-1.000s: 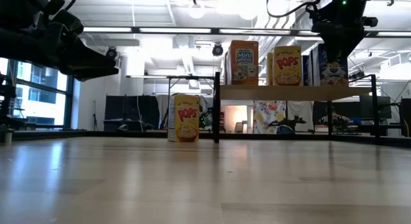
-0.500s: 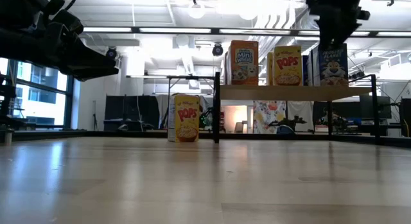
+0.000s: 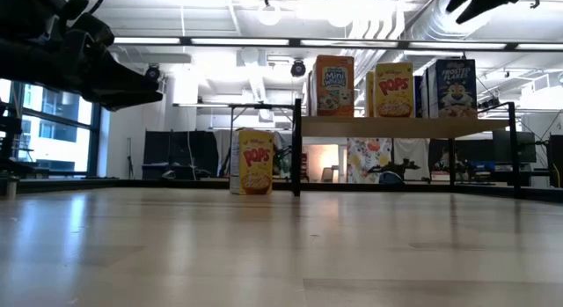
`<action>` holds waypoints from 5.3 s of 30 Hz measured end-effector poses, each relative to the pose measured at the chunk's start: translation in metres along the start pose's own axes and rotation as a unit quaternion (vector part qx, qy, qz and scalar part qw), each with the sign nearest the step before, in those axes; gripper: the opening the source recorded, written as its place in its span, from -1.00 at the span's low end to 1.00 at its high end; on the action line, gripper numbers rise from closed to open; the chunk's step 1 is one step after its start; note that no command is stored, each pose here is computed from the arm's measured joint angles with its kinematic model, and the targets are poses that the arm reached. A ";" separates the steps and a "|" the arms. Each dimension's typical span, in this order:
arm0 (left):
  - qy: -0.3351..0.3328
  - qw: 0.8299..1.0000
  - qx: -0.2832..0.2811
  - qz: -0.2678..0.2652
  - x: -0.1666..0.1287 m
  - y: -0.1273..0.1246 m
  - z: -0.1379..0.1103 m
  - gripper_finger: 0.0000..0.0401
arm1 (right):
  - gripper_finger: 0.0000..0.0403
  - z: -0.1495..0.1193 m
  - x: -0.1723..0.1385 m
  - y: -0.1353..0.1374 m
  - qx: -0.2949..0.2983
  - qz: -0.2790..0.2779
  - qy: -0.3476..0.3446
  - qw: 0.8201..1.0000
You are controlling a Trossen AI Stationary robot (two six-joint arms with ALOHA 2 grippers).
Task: Stack cereal on shelf
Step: Put the yellow cereal box on the shelf aligned with the other yellow cereal boxes
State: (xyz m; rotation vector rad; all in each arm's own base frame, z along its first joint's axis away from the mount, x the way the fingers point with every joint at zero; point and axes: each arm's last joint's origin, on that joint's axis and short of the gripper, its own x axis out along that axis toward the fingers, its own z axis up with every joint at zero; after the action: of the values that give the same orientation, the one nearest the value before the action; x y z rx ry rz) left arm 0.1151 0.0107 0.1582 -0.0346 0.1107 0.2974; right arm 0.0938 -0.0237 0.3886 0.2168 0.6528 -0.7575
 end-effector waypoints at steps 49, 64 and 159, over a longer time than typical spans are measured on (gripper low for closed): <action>-0.003 0.994 -0.106 -0.001 0.000 0.000 0.001 0.19 | 0.34 -0.139 0.100 0.040 -0.024 0.282 -0.146 0.948; -0.003 0.994 -0.106 -0.001 0.000 0.000 0.001 0.19 | 0.34 -0.175 0.122 0.036 0.024 0.314 -0.186 0.931; 0.273 0.941 -0.077 0.183 0.151 0.048 0.157 0.19 | 0.34 -0.185 0.121 0.037 -0.029 0.403 -0.222 0.887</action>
State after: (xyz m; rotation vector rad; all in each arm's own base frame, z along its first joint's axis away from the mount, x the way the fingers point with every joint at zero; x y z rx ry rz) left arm 0.2609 0.1083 0.2956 -0.2546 0.6508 0.6639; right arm 0.0981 0.0095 0.1673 0.2246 0.1047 0.0317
